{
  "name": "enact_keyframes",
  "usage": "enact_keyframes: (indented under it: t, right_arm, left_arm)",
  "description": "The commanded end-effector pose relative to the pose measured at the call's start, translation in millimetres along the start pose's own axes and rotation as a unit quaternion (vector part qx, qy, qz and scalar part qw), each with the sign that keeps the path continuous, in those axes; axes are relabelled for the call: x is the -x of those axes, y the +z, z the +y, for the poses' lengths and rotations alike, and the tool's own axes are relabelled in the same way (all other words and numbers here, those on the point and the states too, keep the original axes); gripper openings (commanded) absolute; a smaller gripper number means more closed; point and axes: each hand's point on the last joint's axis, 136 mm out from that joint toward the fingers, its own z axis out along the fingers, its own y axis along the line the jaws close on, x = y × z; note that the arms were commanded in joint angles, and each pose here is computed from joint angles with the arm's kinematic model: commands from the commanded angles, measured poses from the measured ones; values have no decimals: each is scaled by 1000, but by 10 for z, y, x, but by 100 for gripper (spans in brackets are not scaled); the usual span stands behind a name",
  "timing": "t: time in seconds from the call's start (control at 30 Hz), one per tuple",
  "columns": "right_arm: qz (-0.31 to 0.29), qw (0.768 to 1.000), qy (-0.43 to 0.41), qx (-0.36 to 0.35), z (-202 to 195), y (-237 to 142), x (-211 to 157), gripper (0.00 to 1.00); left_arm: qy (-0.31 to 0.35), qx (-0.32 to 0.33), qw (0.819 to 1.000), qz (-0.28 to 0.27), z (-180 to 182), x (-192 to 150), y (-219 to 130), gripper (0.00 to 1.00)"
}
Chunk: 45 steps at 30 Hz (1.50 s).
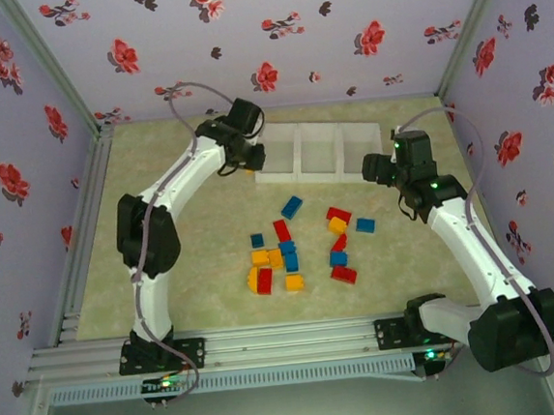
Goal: Sort the legos into containers by color
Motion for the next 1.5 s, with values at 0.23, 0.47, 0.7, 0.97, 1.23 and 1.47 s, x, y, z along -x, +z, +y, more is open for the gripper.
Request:
enact_keyframes:
  t: [0.23, 0.47, 0.7, 0.97, 1.23, 1.47]
  right_arm:
    - [11, 1000, 7, 18, 103, -30, -74, 82]
    - [41, 999, -6, 33, 244, 40, -229, 82]
    - [84, 993, -20, 75, 465, 34, -472, 81]
    - [99, 990, -38, 89, 653, -98, -707, 78]
    - [130, 991, -12, 28, 322, -25, -1197, 75]
    - [165, 986, 6, -32, 131, 127, -1417, 72]
  left_arm:
    - [-34, -20, 997, -63, -170, 742, 583, 19]
    - [-21, -27, 996, -84, -214, 846, 868, 40]
    - [-10, -36, 993, -110, -240, 982, 331, 51]
    - [16, -63, 989, -130, -426, 258, -886, 55]
    - [-17, -75, 985, -152, -356, -833, -1302, 55]
    - [-11, -99, 980, -174, -348, -1194, -1477, 56]
